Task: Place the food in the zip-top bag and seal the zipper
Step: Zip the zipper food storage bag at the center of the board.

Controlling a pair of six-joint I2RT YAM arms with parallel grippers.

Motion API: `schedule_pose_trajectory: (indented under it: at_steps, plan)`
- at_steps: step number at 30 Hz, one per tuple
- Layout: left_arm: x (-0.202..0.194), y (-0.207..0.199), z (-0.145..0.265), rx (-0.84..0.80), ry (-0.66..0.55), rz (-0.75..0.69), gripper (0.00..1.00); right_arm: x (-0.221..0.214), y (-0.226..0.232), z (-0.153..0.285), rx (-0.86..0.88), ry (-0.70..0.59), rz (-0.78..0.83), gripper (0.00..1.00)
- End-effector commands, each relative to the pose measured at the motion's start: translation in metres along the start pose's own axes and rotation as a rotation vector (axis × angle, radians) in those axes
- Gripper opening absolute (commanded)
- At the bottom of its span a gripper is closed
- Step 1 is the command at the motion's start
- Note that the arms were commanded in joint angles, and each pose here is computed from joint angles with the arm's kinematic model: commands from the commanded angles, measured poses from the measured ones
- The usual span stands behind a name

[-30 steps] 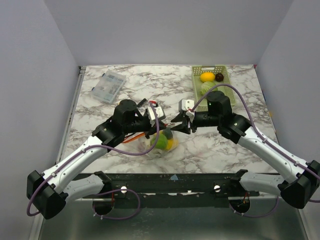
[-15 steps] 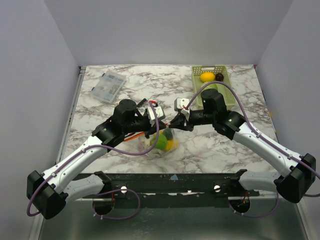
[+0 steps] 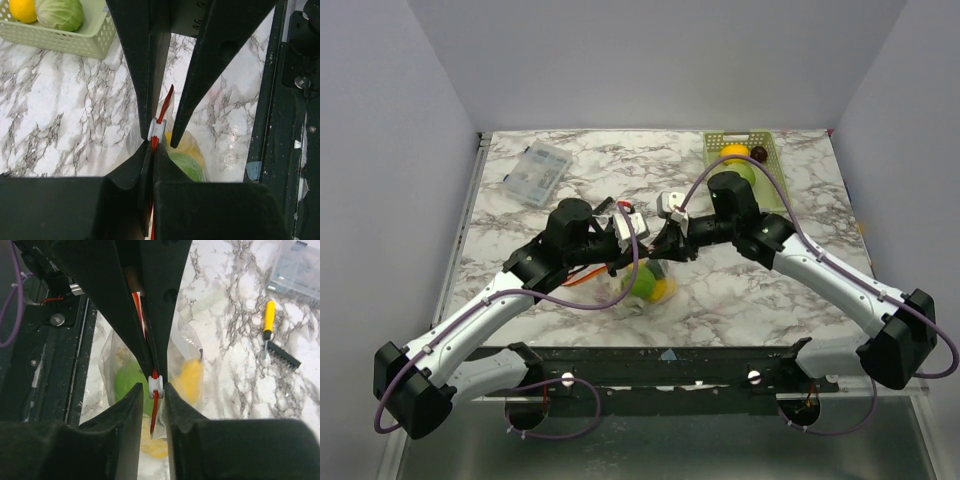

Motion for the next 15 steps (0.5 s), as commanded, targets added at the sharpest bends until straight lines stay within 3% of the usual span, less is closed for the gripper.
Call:
schedule_pose_trajectory:
  at_steps: [1,5,10,13,15]
  plan:
    - [0.024,-0.006,0.004,-0.026,-0.083,-0.066,0.0,0.013,0.0,-0.005,-0.01,-0.023,-0.009,0.3]
    - [0.021,-0.005,0.003,-0.016,-0.075,-0.064,0.0,-0.005,0.001,0.014,-0.128,0.066,-0.016,0.42]
    - [0.021,-0.004,0.002,-0.023,-0.067,-0.057,0.0,-0.012,0.008,0.021,-0.139,0.095,-0.029,0.43]
    - [0.021,-0.005,0.002,-0.024,-0.062,-0.056,0.0,-0.01,0.005,0.019,-0.131,0.095,-0.031,0.39]
    - [0.021,-0.005,0.002,-0.024,-0.062,-0.055,0.0,-0.007,0.003,0.016,-0.117,0.088,-0.025,0.3]
Point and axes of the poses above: each gripper's point midway between its finger pads, its own z axis back along the fingers, its own y axis along the line the jaws close on, x = y × z, the point moved 3 cm from there along z, back along the fingers, and after that the axes turned 7 degrees about z, right-handed, at the moved point
